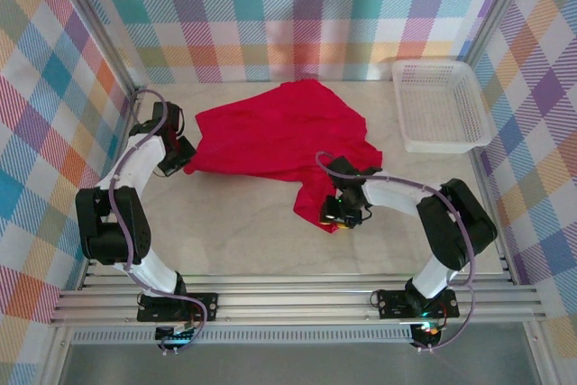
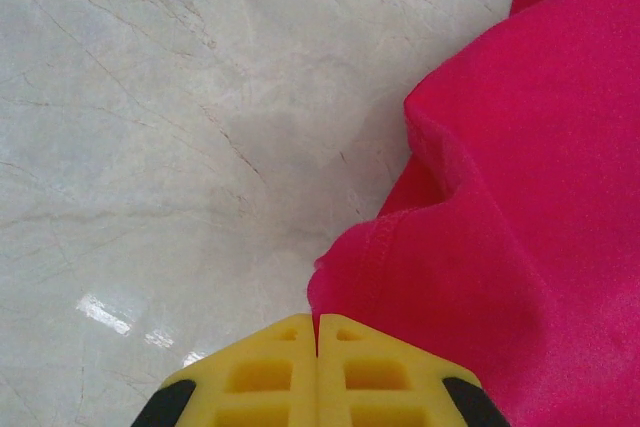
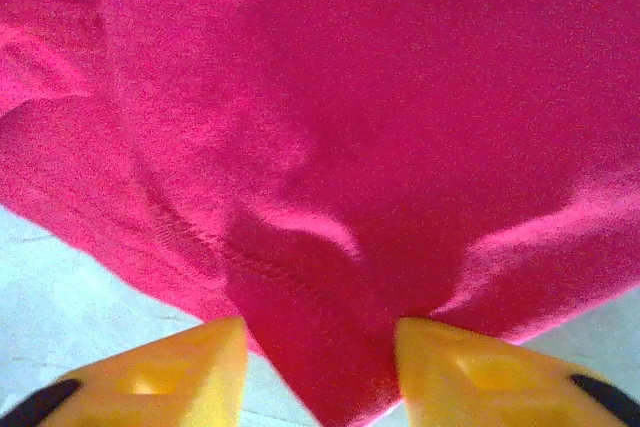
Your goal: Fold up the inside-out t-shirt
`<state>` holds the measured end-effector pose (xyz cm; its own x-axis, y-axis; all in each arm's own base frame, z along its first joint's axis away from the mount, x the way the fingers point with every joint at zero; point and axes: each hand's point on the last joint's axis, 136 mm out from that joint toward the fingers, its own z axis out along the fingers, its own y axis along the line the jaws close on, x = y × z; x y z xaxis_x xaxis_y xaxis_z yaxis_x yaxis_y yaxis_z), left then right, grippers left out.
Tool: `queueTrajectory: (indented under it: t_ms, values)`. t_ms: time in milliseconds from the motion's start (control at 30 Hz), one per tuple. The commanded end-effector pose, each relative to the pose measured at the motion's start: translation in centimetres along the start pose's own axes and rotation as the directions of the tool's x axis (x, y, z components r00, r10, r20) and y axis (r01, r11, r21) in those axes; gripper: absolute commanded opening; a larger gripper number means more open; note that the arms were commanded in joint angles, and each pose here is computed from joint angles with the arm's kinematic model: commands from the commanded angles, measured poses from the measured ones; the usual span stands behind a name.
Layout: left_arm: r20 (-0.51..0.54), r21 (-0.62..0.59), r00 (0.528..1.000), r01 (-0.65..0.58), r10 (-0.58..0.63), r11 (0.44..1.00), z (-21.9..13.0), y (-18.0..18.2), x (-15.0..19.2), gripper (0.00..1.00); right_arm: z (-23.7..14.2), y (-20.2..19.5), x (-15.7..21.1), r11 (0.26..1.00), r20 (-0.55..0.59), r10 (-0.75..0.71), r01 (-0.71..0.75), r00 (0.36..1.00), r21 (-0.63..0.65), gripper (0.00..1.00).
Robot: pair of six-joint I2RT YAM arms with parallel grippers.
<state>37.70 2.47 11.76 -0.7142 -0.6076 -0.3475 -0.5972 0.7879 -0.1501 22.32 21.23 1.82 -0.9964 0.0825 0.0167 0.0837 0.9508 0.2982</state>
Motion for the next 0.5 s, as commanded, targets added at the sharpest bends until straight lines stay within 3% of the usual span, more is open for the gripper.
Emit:
queueTrajectory:
  t_ms: [0, 133, 300, 400, 467]
  values:
    - [0.004, -0.013, 1.0, -0.019, 0.019, 1.0, -0.9, 0.1, -0.3, 0.0, 0.2, 0.7, -0.7, 1.0, 0.016, 0.005, -0.005, 1.0, -0.01, 0.3]
    - [0.031, 0.004, 0.999, -0.019, 0.019, 1.0, -2.4, -0.5, -1.4, 0.0, -1.9, 1.2, -2.0, 0.999, 0.054, -0.045, 0.044, 0.998, 0.018, 0.02]
    - [0.133, 0.061, 0.991, -0.017, 0.009, 0.998, -7.3, -2.7, -5.4, 0.0, -11.6, 2.5, -8.0, 0.994, 0.285, -0.109, 0.109, 0.952, 0.016, 0.0]
    - [0.232, 0.095, 0.973, -0.015, -0.008, 0.995, -11.8, -3.9, -8.7, 0.0, -21.0, 2.2, -12.4, 0.994, 0.491, -0.103, 0.112, 0.865, 0.012, 0.0]
    - [0.301, 0.124, 0.953, -0.021, -0.018, 0.992, -15.1, -4.6, -10.7, 0.0, -28.0, 1.3, -14.5, 0.995, 0.632, -0.065, 0.097, 0.773, -0.016, 0.0]
